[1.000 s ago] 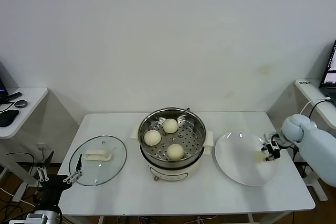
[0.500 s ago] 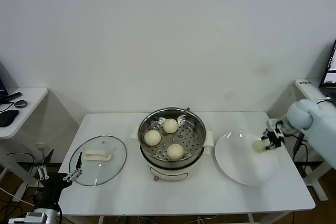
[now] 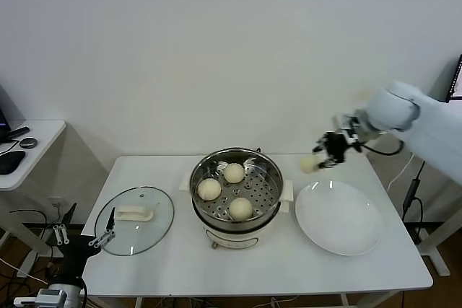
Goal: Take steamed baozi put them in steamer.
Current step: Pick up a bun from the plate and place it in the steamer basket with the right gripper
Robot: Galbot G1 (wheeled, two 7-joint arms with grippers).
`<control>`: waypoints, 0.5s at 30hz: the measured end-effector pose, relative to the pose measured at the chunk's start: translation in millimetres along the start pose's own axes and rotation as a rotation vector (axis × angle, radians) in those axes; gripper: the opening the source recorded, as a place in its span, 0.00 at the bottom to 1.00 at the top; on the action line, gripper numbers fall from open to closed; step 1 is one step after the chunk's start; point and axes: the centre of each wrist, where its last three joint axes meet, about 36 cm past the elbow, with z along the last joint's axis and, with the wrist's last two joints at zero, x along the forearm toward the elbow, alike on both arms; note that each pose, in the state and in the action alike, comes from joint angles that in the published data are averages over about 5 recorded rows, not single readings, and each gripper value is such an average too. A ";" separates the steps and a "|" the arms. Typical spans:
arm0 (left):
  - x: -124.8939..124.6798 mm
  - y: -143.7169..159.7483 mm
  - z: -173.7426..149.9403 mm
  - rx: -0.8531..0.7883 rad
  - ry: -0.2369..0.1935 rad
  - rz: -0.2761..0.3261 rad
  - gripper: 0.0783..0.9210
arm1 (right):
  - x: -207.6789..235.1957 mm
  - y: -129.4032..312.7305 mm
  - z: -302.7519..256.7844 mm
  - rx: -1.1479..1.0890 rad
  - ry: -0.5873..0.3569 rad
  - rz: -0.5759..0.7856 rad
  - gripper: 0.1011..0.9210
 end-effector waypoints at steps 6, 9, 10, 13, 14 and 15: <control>0.1 2.1 0.2 -0.001 -0.002 -0.009 0.88 | -22.6 -4.5 -59.5 -0.023 -0.024 -0.020 0.39; -0.4 2.8 -0.4 0.001 -0.005 -0.017 0.88 | -37.4 -6.0 -82.8 -0.037 -0.008 -0.032 0.39; -0.5 2.7 -0.6 0.002 -0.006 -0.019 0.88 | -42.8 -6.5 -89.3 -0.041 0.000 -0.037 0.39; -0.5 2.2 -0.9 0.007 -0.007 -0.024 0.88 | -59.8 -7.6 -102.9 -0.053 0.031 -0.053 0.39; -0.5 2.1 -1.0 0.008 -0.008 -0.025 0.88 | -65.4 -7.9 -106.1 -0.057 0.041 -0.058 0.39; -0.6 2.1 -1.2 0.009 -0.009 -0.026 0.88 | -70.7 -8.2 -108.4 -0.060 0.051 -0.062 0.39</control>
